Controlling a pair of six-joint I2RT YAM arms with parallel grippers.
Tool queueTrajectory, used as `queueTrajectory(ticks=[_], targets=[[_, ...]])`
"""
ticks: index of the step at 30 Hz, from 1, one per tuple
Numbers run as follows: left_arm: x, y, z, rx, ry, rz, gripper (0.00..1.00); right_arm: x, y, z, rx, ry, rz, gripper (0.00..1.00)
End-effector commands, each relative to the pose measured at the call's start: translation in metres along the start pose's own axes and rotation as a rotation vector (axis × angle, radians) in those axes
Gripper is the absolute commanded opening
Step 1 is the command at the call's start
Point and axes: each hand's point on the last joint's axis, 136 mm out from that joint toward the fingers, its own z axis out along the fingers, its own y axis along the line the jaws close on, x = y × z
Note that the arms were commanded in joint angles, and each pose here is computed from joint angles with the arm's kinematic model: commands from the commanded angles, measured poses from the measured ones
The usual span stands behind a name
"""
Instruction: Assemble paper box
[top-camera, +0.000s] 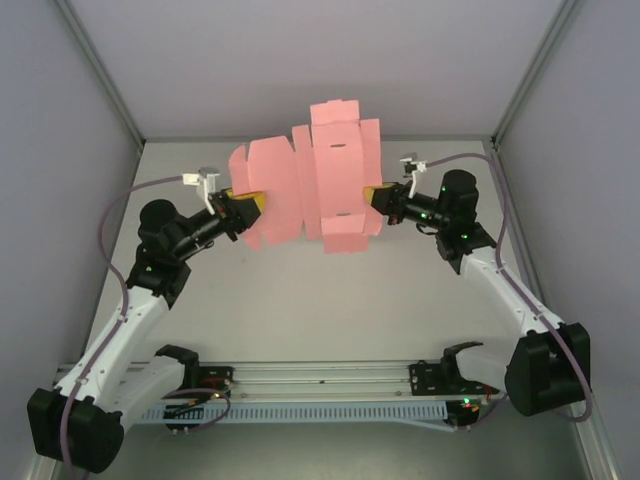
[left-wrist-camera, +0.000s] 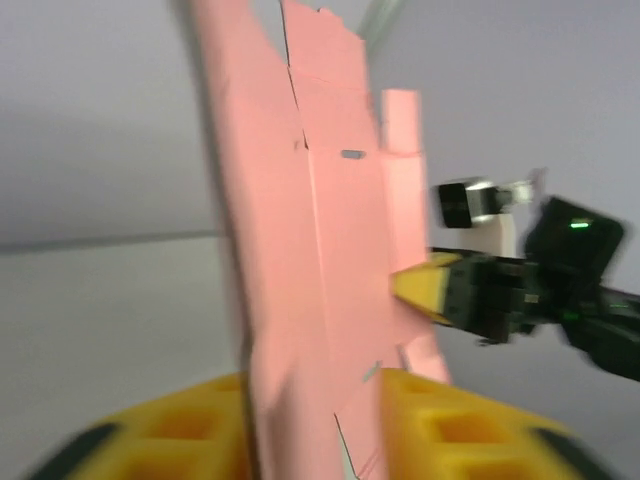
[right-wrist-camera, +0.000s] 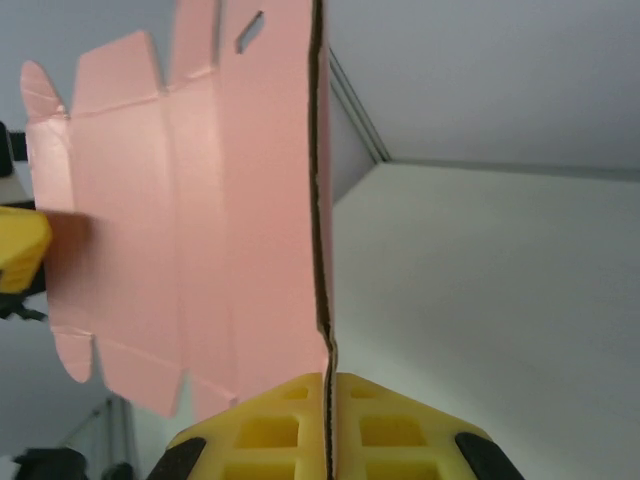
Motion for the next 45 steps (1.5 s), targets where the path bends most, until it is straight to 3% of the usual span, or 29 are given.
queueTrajectory(ticks=[1,2,7,10,15,22,30,34,38,44,45], targets=[[0.053,0.069,-0.018,-0.343,0.115,-0.076,0.91,0.061,-0.030,0.002,0.190,0.242,-0.045,0.03],[0.067,0.087,-0.027,-0.442,0.142,-0.095,0.99,0.078,-0.038,0.004,0.216,0.310,-0.042,0.03],[0.110,0.134,-0.064,-0.728,0.238,-0.144,1.00,0.150,-0.068,0.022,0.280,0.576,-0.023,0.01],[0.111,0.136,-0.062,-0.738,0.257,-0.139,1.00,0.173,-0.085,0.031,0.354,0.703,-0.062,0.00],[0.105,0.135,-0.038,-0.656,0.278,-0.090,1.00,0.178,-0.096,0.045,0.459,0.847,-0.333,0.00],[0.101,0.135,0.001,-0.523,0.321,-0.009,1.00,0.156,-0.081,0.074,0.521,0.864,-0.809,0.00],[0.093,0.122,0.014,-0.405,0.305,0.050,1.00,0.146,-0.072,0.087,0.593,0.797,-1.250,0.00],[0.098,0.124,0.023,-0.400,0.353,0.010,1.00,0.138,-0.062,0.091,0.606,0.709,-1.290,0.00],[0.106,0.096,0.037,-0.210,0.394,0.052,0.85,0.142,-0.055,0.092,0.553,0.704,-1.251,0.00],[0.114,0.102,0.052,-0.222,0.434,-0.066,0.70,0.145,-0.056,0.091,0.555,0.713,-1.239,0.00],[0.116,0.101,0.054,-0.212,0.430,-0.068,0.62,0.145,-0.056,0.091,0.552,0.713,-1.232,0.00]])
